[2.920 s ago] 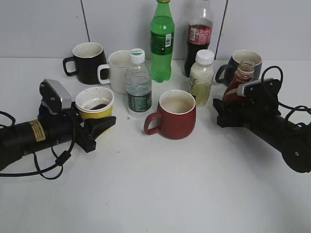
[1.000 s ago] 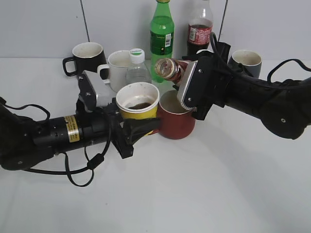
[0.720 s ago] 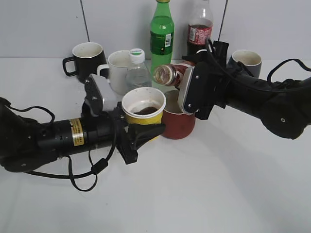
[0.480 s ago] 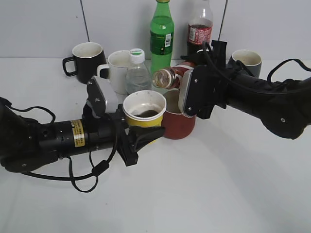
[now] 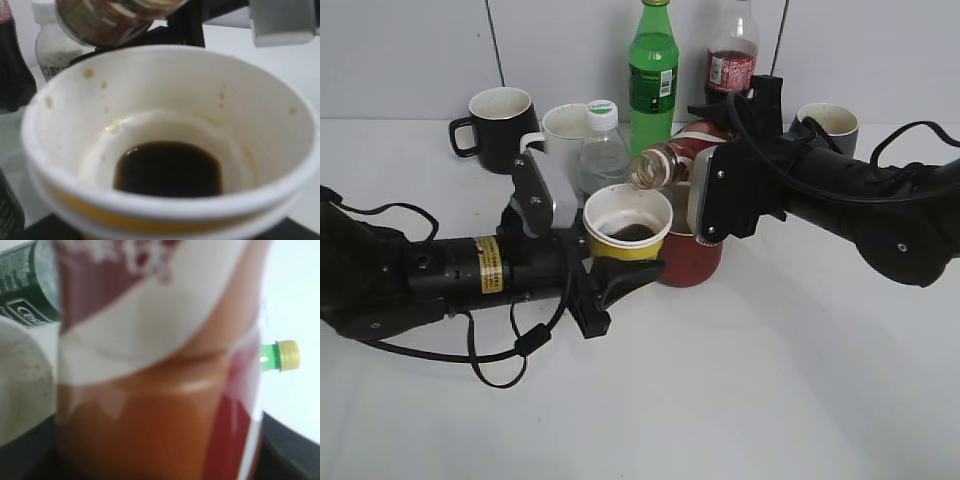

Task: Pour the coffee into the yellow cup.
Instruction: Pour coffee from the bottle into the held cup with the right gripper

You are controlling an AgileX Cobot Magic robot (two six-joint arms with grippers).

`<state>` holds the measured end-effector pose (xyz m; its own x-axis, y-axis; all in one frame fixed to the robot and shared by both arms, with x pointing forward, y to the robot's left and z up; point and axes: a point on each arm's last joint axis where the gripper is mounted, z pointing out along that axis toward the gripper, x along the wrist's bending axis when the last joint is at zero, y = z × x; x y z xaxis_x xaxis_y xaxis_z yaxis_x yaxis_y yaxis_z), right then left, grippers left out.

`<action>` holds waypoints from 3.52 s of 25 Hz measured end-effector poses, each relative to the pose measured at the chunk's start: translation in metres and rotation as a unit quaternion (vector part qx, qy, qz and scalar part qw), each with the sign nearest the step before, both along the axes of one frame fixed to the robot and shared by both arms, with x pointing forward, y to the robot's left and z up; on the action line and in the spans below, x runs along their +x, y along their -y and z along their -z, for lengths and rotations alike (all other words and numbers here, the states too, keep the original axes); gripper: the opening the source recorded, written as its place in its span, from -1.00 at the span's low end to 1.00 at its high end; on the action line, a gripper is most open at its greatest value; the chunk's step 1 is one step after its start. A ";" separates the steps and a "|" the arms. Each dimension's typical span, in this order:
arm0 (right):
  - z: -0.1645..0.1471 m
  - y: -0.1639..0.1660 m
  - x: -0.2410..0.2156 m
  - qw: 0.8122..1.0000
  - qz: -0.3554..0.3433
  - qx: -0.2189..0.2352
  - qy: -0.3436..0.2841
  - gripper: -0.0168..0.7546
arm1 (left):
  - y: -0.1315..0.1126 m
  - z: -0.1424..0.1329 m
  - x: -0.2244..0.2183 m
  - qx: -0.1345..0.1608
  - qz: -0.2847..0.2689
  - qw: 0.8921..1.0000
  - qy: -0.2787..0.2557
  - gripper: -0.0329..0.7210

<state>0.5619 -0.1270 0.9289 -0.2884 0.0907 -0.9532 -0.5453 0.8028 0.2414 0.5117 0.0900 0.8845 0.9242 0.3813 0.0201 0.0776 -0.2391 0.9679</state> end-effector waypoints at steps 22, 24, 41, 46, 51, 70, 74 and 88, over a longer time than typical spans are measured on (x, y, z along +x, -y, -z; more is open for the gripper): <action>-0.002 0.000 0.000 0.998 -0.011 -0.036 0.044 0.35 | 0.006 -0.001 -0.001 0.015 0.010 1.000 0.004 0.09; -0.002 0.000 0.000 0.998 -0.011 -0.040 0.047 0.35 | 0.006 -0.001 -0.001 0.015 0.011 1.000 0.004 0.09; -0.005 -0.001 0.000 0.995 -0.017 -0.058 0.075 0.35 | 0.007 -0.001 -0.001 0.015 0.012 1.000 0.005 0.09; -0.005 -0.001 0.000 0.994 -0.019 -0.069 0.083 0.35 | 0.007 -0.001 -0.001 0.015 0.012 1.000 0.005 0.09; -0.005 -0.001 0.000 0.993 -0.021 -0.076 0.091 0.35 | 0.007 -0.001 -0.001 0.015 0.012 1.000 0.005 0.09; -0.010 0.000 0.001 0.987 -0.015 -0.085 0.132 0.35 | 0.007 -0.001 -0.001 0.012 0.016 1.000 0.006 0.09; -0.010 0.000 0.002 0.987 -0.011 -0.084 0.133 0.35 | 0.008 -0.004 -0.002 -0.001 0.023 1.000 0.012 0.09; -0.014 0.000 0.002 0.984 -0.009 -0.083 0.157 0.35 | 0.010 -0.007 -0.005 -0.017 0.038 0.999 0.019 0.09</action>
<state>0.5640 -0.1272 0.9431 0.0229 -0.0767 -0.9968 -0.5872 0.8059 -0.0755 0.5070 0.0804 0.8914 0.9492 0.3115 0.0445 0.0228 -0.2092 0.9776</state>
